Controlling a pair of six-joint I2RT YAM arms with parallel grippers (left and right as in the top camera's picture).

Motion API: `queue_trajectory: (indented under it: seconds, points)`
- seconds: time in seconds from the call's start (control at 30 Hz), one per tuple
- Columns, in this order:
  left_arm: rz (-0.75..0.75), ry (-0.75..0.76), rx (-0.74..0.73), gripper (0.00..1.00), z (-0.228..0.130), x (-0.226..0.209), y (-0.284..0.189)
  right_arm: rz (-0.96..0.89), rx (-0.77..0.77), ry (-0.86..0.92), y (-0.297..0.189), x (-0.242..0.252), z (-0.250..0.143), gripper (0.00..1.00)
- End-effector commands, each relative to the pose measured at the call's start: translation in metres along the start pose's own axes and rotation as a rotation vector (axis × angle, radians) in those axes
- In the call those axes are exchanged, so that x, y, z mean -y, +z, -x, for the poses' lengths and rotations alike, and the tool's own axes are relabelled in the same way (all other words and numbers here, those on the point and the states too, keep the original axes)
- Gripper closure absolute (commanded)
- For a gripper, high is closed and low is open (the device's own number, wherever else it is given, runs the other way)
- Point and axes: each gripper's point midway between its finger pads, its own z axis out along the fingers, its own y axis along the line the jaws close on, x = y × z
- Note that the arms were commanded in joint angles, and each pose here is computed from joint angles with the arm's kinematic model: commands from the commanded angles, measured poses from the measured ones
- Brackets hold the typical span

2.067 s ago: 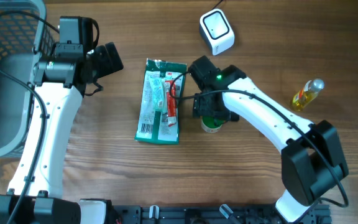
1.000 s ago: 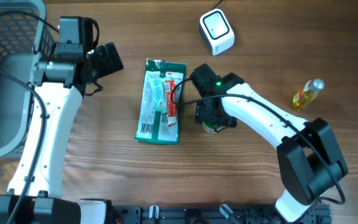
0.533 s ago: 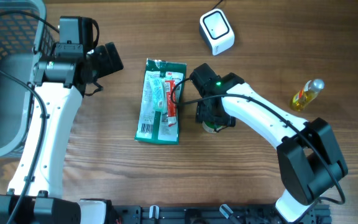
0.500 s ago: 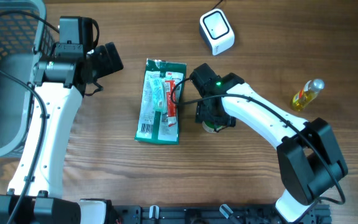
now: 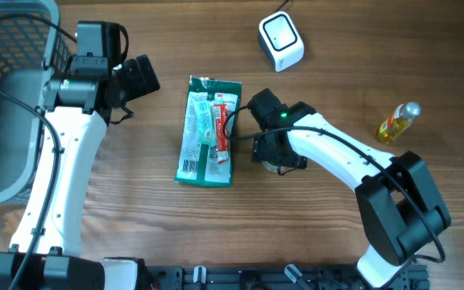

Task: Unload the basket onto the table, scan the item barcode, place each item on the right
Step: 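Close the right gripper around the green-lidded jar, then lift the jar and tip it sideways with the right gripper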

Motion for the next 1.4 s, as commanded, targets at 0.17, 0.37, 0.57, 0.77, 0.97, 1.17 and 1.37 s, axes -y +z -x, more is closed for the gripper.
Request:
queue_trajectory:
  seconds: [0.17, 0.37, 0.57, 0.77, 0.97, 1.17, 1.37]
  points:
    - [-0.008, 0.007, 0.005, 0.00, 0.003, 0.000, -0.001, 0.001, -0.024, 0.006, 0.006, -0.002, -0.004, 0.18]
    - [-0.008, 0.007, 0.005, 0.00, 0.003, 0.000, -0.001, 0.003, -0.021, 0.007, 0.006, -0.002, -0.004, 0.18]
    - [-0.008, 0.007, 0.005, 0.00, 0.003, 0.000, -0.001, -0.004, -0.029, 0.006, 0.006, 0.000, -0.006, 0.19]
    - [-0.008, 0.007, 0.005, 0.00, 0.003, 0.000, -0.001, -0.010, -0.025, -0.001, 0.006, 0.001, -0.005, 0.27]
    - [-0.007, 0.007, 0.005, 0.00, 0.003, 0.000, -0.001, -0.011, -0.026, -0.001, 0.006, 0.001, -0.005, 0.32]
    - [-0.008, 0.007, 0.005, 0.00, 0.003, 0.000, -0.001, -0.008, -0.023, -0.001, 0.005, 0.004, -0.002, 0.36]
    - [-0.007, 0.007, 0.005, 0.00, 0.003, 0.000, -0.001, 0.066, -0.055, 0.001, -0.008, 0.007, 0.006, 0.58]
